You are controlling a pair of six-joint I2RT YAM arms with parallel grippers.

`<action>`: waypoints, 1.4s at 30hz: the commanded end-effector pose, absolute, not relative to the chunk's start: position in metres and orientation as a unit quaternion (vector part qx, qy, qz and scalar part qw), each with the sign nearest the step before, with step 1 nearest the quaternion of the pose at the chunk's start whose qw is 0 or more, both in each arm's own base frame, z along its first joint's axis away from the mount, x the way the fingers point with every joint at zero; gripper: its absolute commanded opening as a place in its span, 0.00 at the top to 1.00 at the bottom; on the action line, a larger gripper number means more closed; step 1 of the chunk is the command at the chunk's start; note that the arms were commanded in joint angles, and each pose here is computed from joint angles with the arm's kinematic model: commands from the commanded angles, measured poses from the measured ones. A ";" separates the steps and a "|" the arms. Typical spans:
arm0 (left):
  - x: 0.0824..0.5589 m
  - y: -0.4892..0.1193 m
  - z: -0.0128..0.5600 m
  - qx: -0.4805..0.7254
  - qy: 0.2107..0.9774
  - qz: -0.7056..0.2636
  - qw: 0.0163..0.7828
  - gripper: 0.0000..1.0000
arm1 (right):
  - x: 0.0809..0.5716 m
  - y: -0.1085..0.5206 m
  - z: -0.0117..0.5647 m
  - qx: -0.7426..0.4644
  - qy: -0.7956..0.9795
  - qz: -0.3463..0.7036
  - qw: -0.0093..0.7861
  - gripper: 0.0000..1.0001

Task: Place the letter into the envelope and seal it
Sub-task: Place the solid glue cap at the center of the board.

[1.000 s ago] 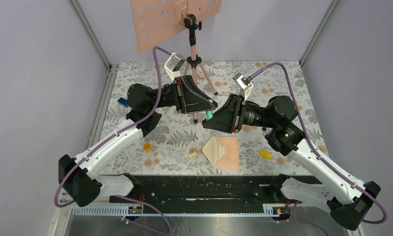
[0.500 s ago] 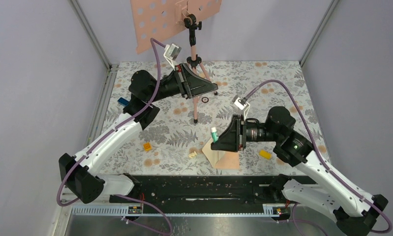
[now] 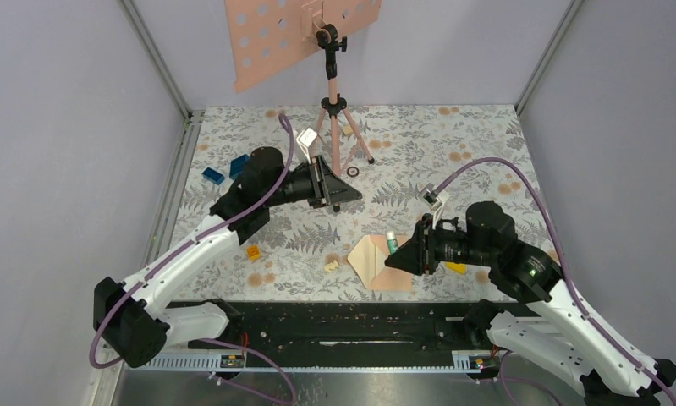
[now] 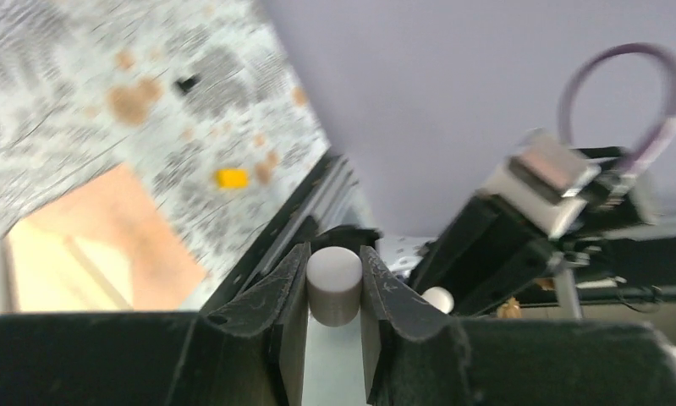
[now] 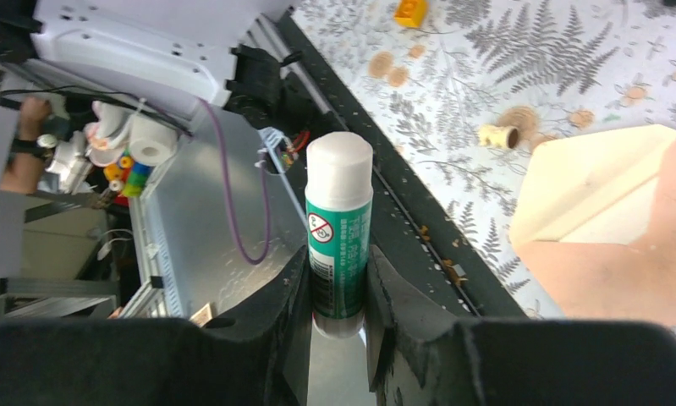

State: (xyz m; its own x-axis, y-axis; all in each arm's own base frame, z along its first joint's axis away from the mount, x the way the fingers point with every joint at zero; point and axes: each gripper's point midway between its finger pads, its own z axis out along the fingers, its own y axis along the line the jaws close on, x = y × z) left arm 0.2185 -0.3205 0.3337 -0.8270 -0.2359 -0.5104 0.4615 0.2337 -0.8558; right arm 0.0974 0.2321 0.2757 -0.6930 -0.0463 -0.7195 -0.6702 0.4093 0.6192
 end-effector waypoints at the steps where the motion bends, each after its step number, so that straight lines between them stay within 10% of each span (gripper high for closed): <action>1: 0.227 -0.290 0.241 0.049 0.851 -0.452 0.263 1.00 | 0.113 0.228 0.256 -0.224 0.803 0.447 0.324 1.00; 28: 0.337 -0.188 0.042 -0.060 0.989 -0.078 0.113 0.99 | 0.126 0.225 0.253 -0.188 0.815 0.432 0.336 1.00; 42: 0.314 -0.186 0.030 -0.034 0.994 -0.083 0.068 0.74 | 0.124 0.234 0.255 -0.196 0.810 0.450 0.321 1.00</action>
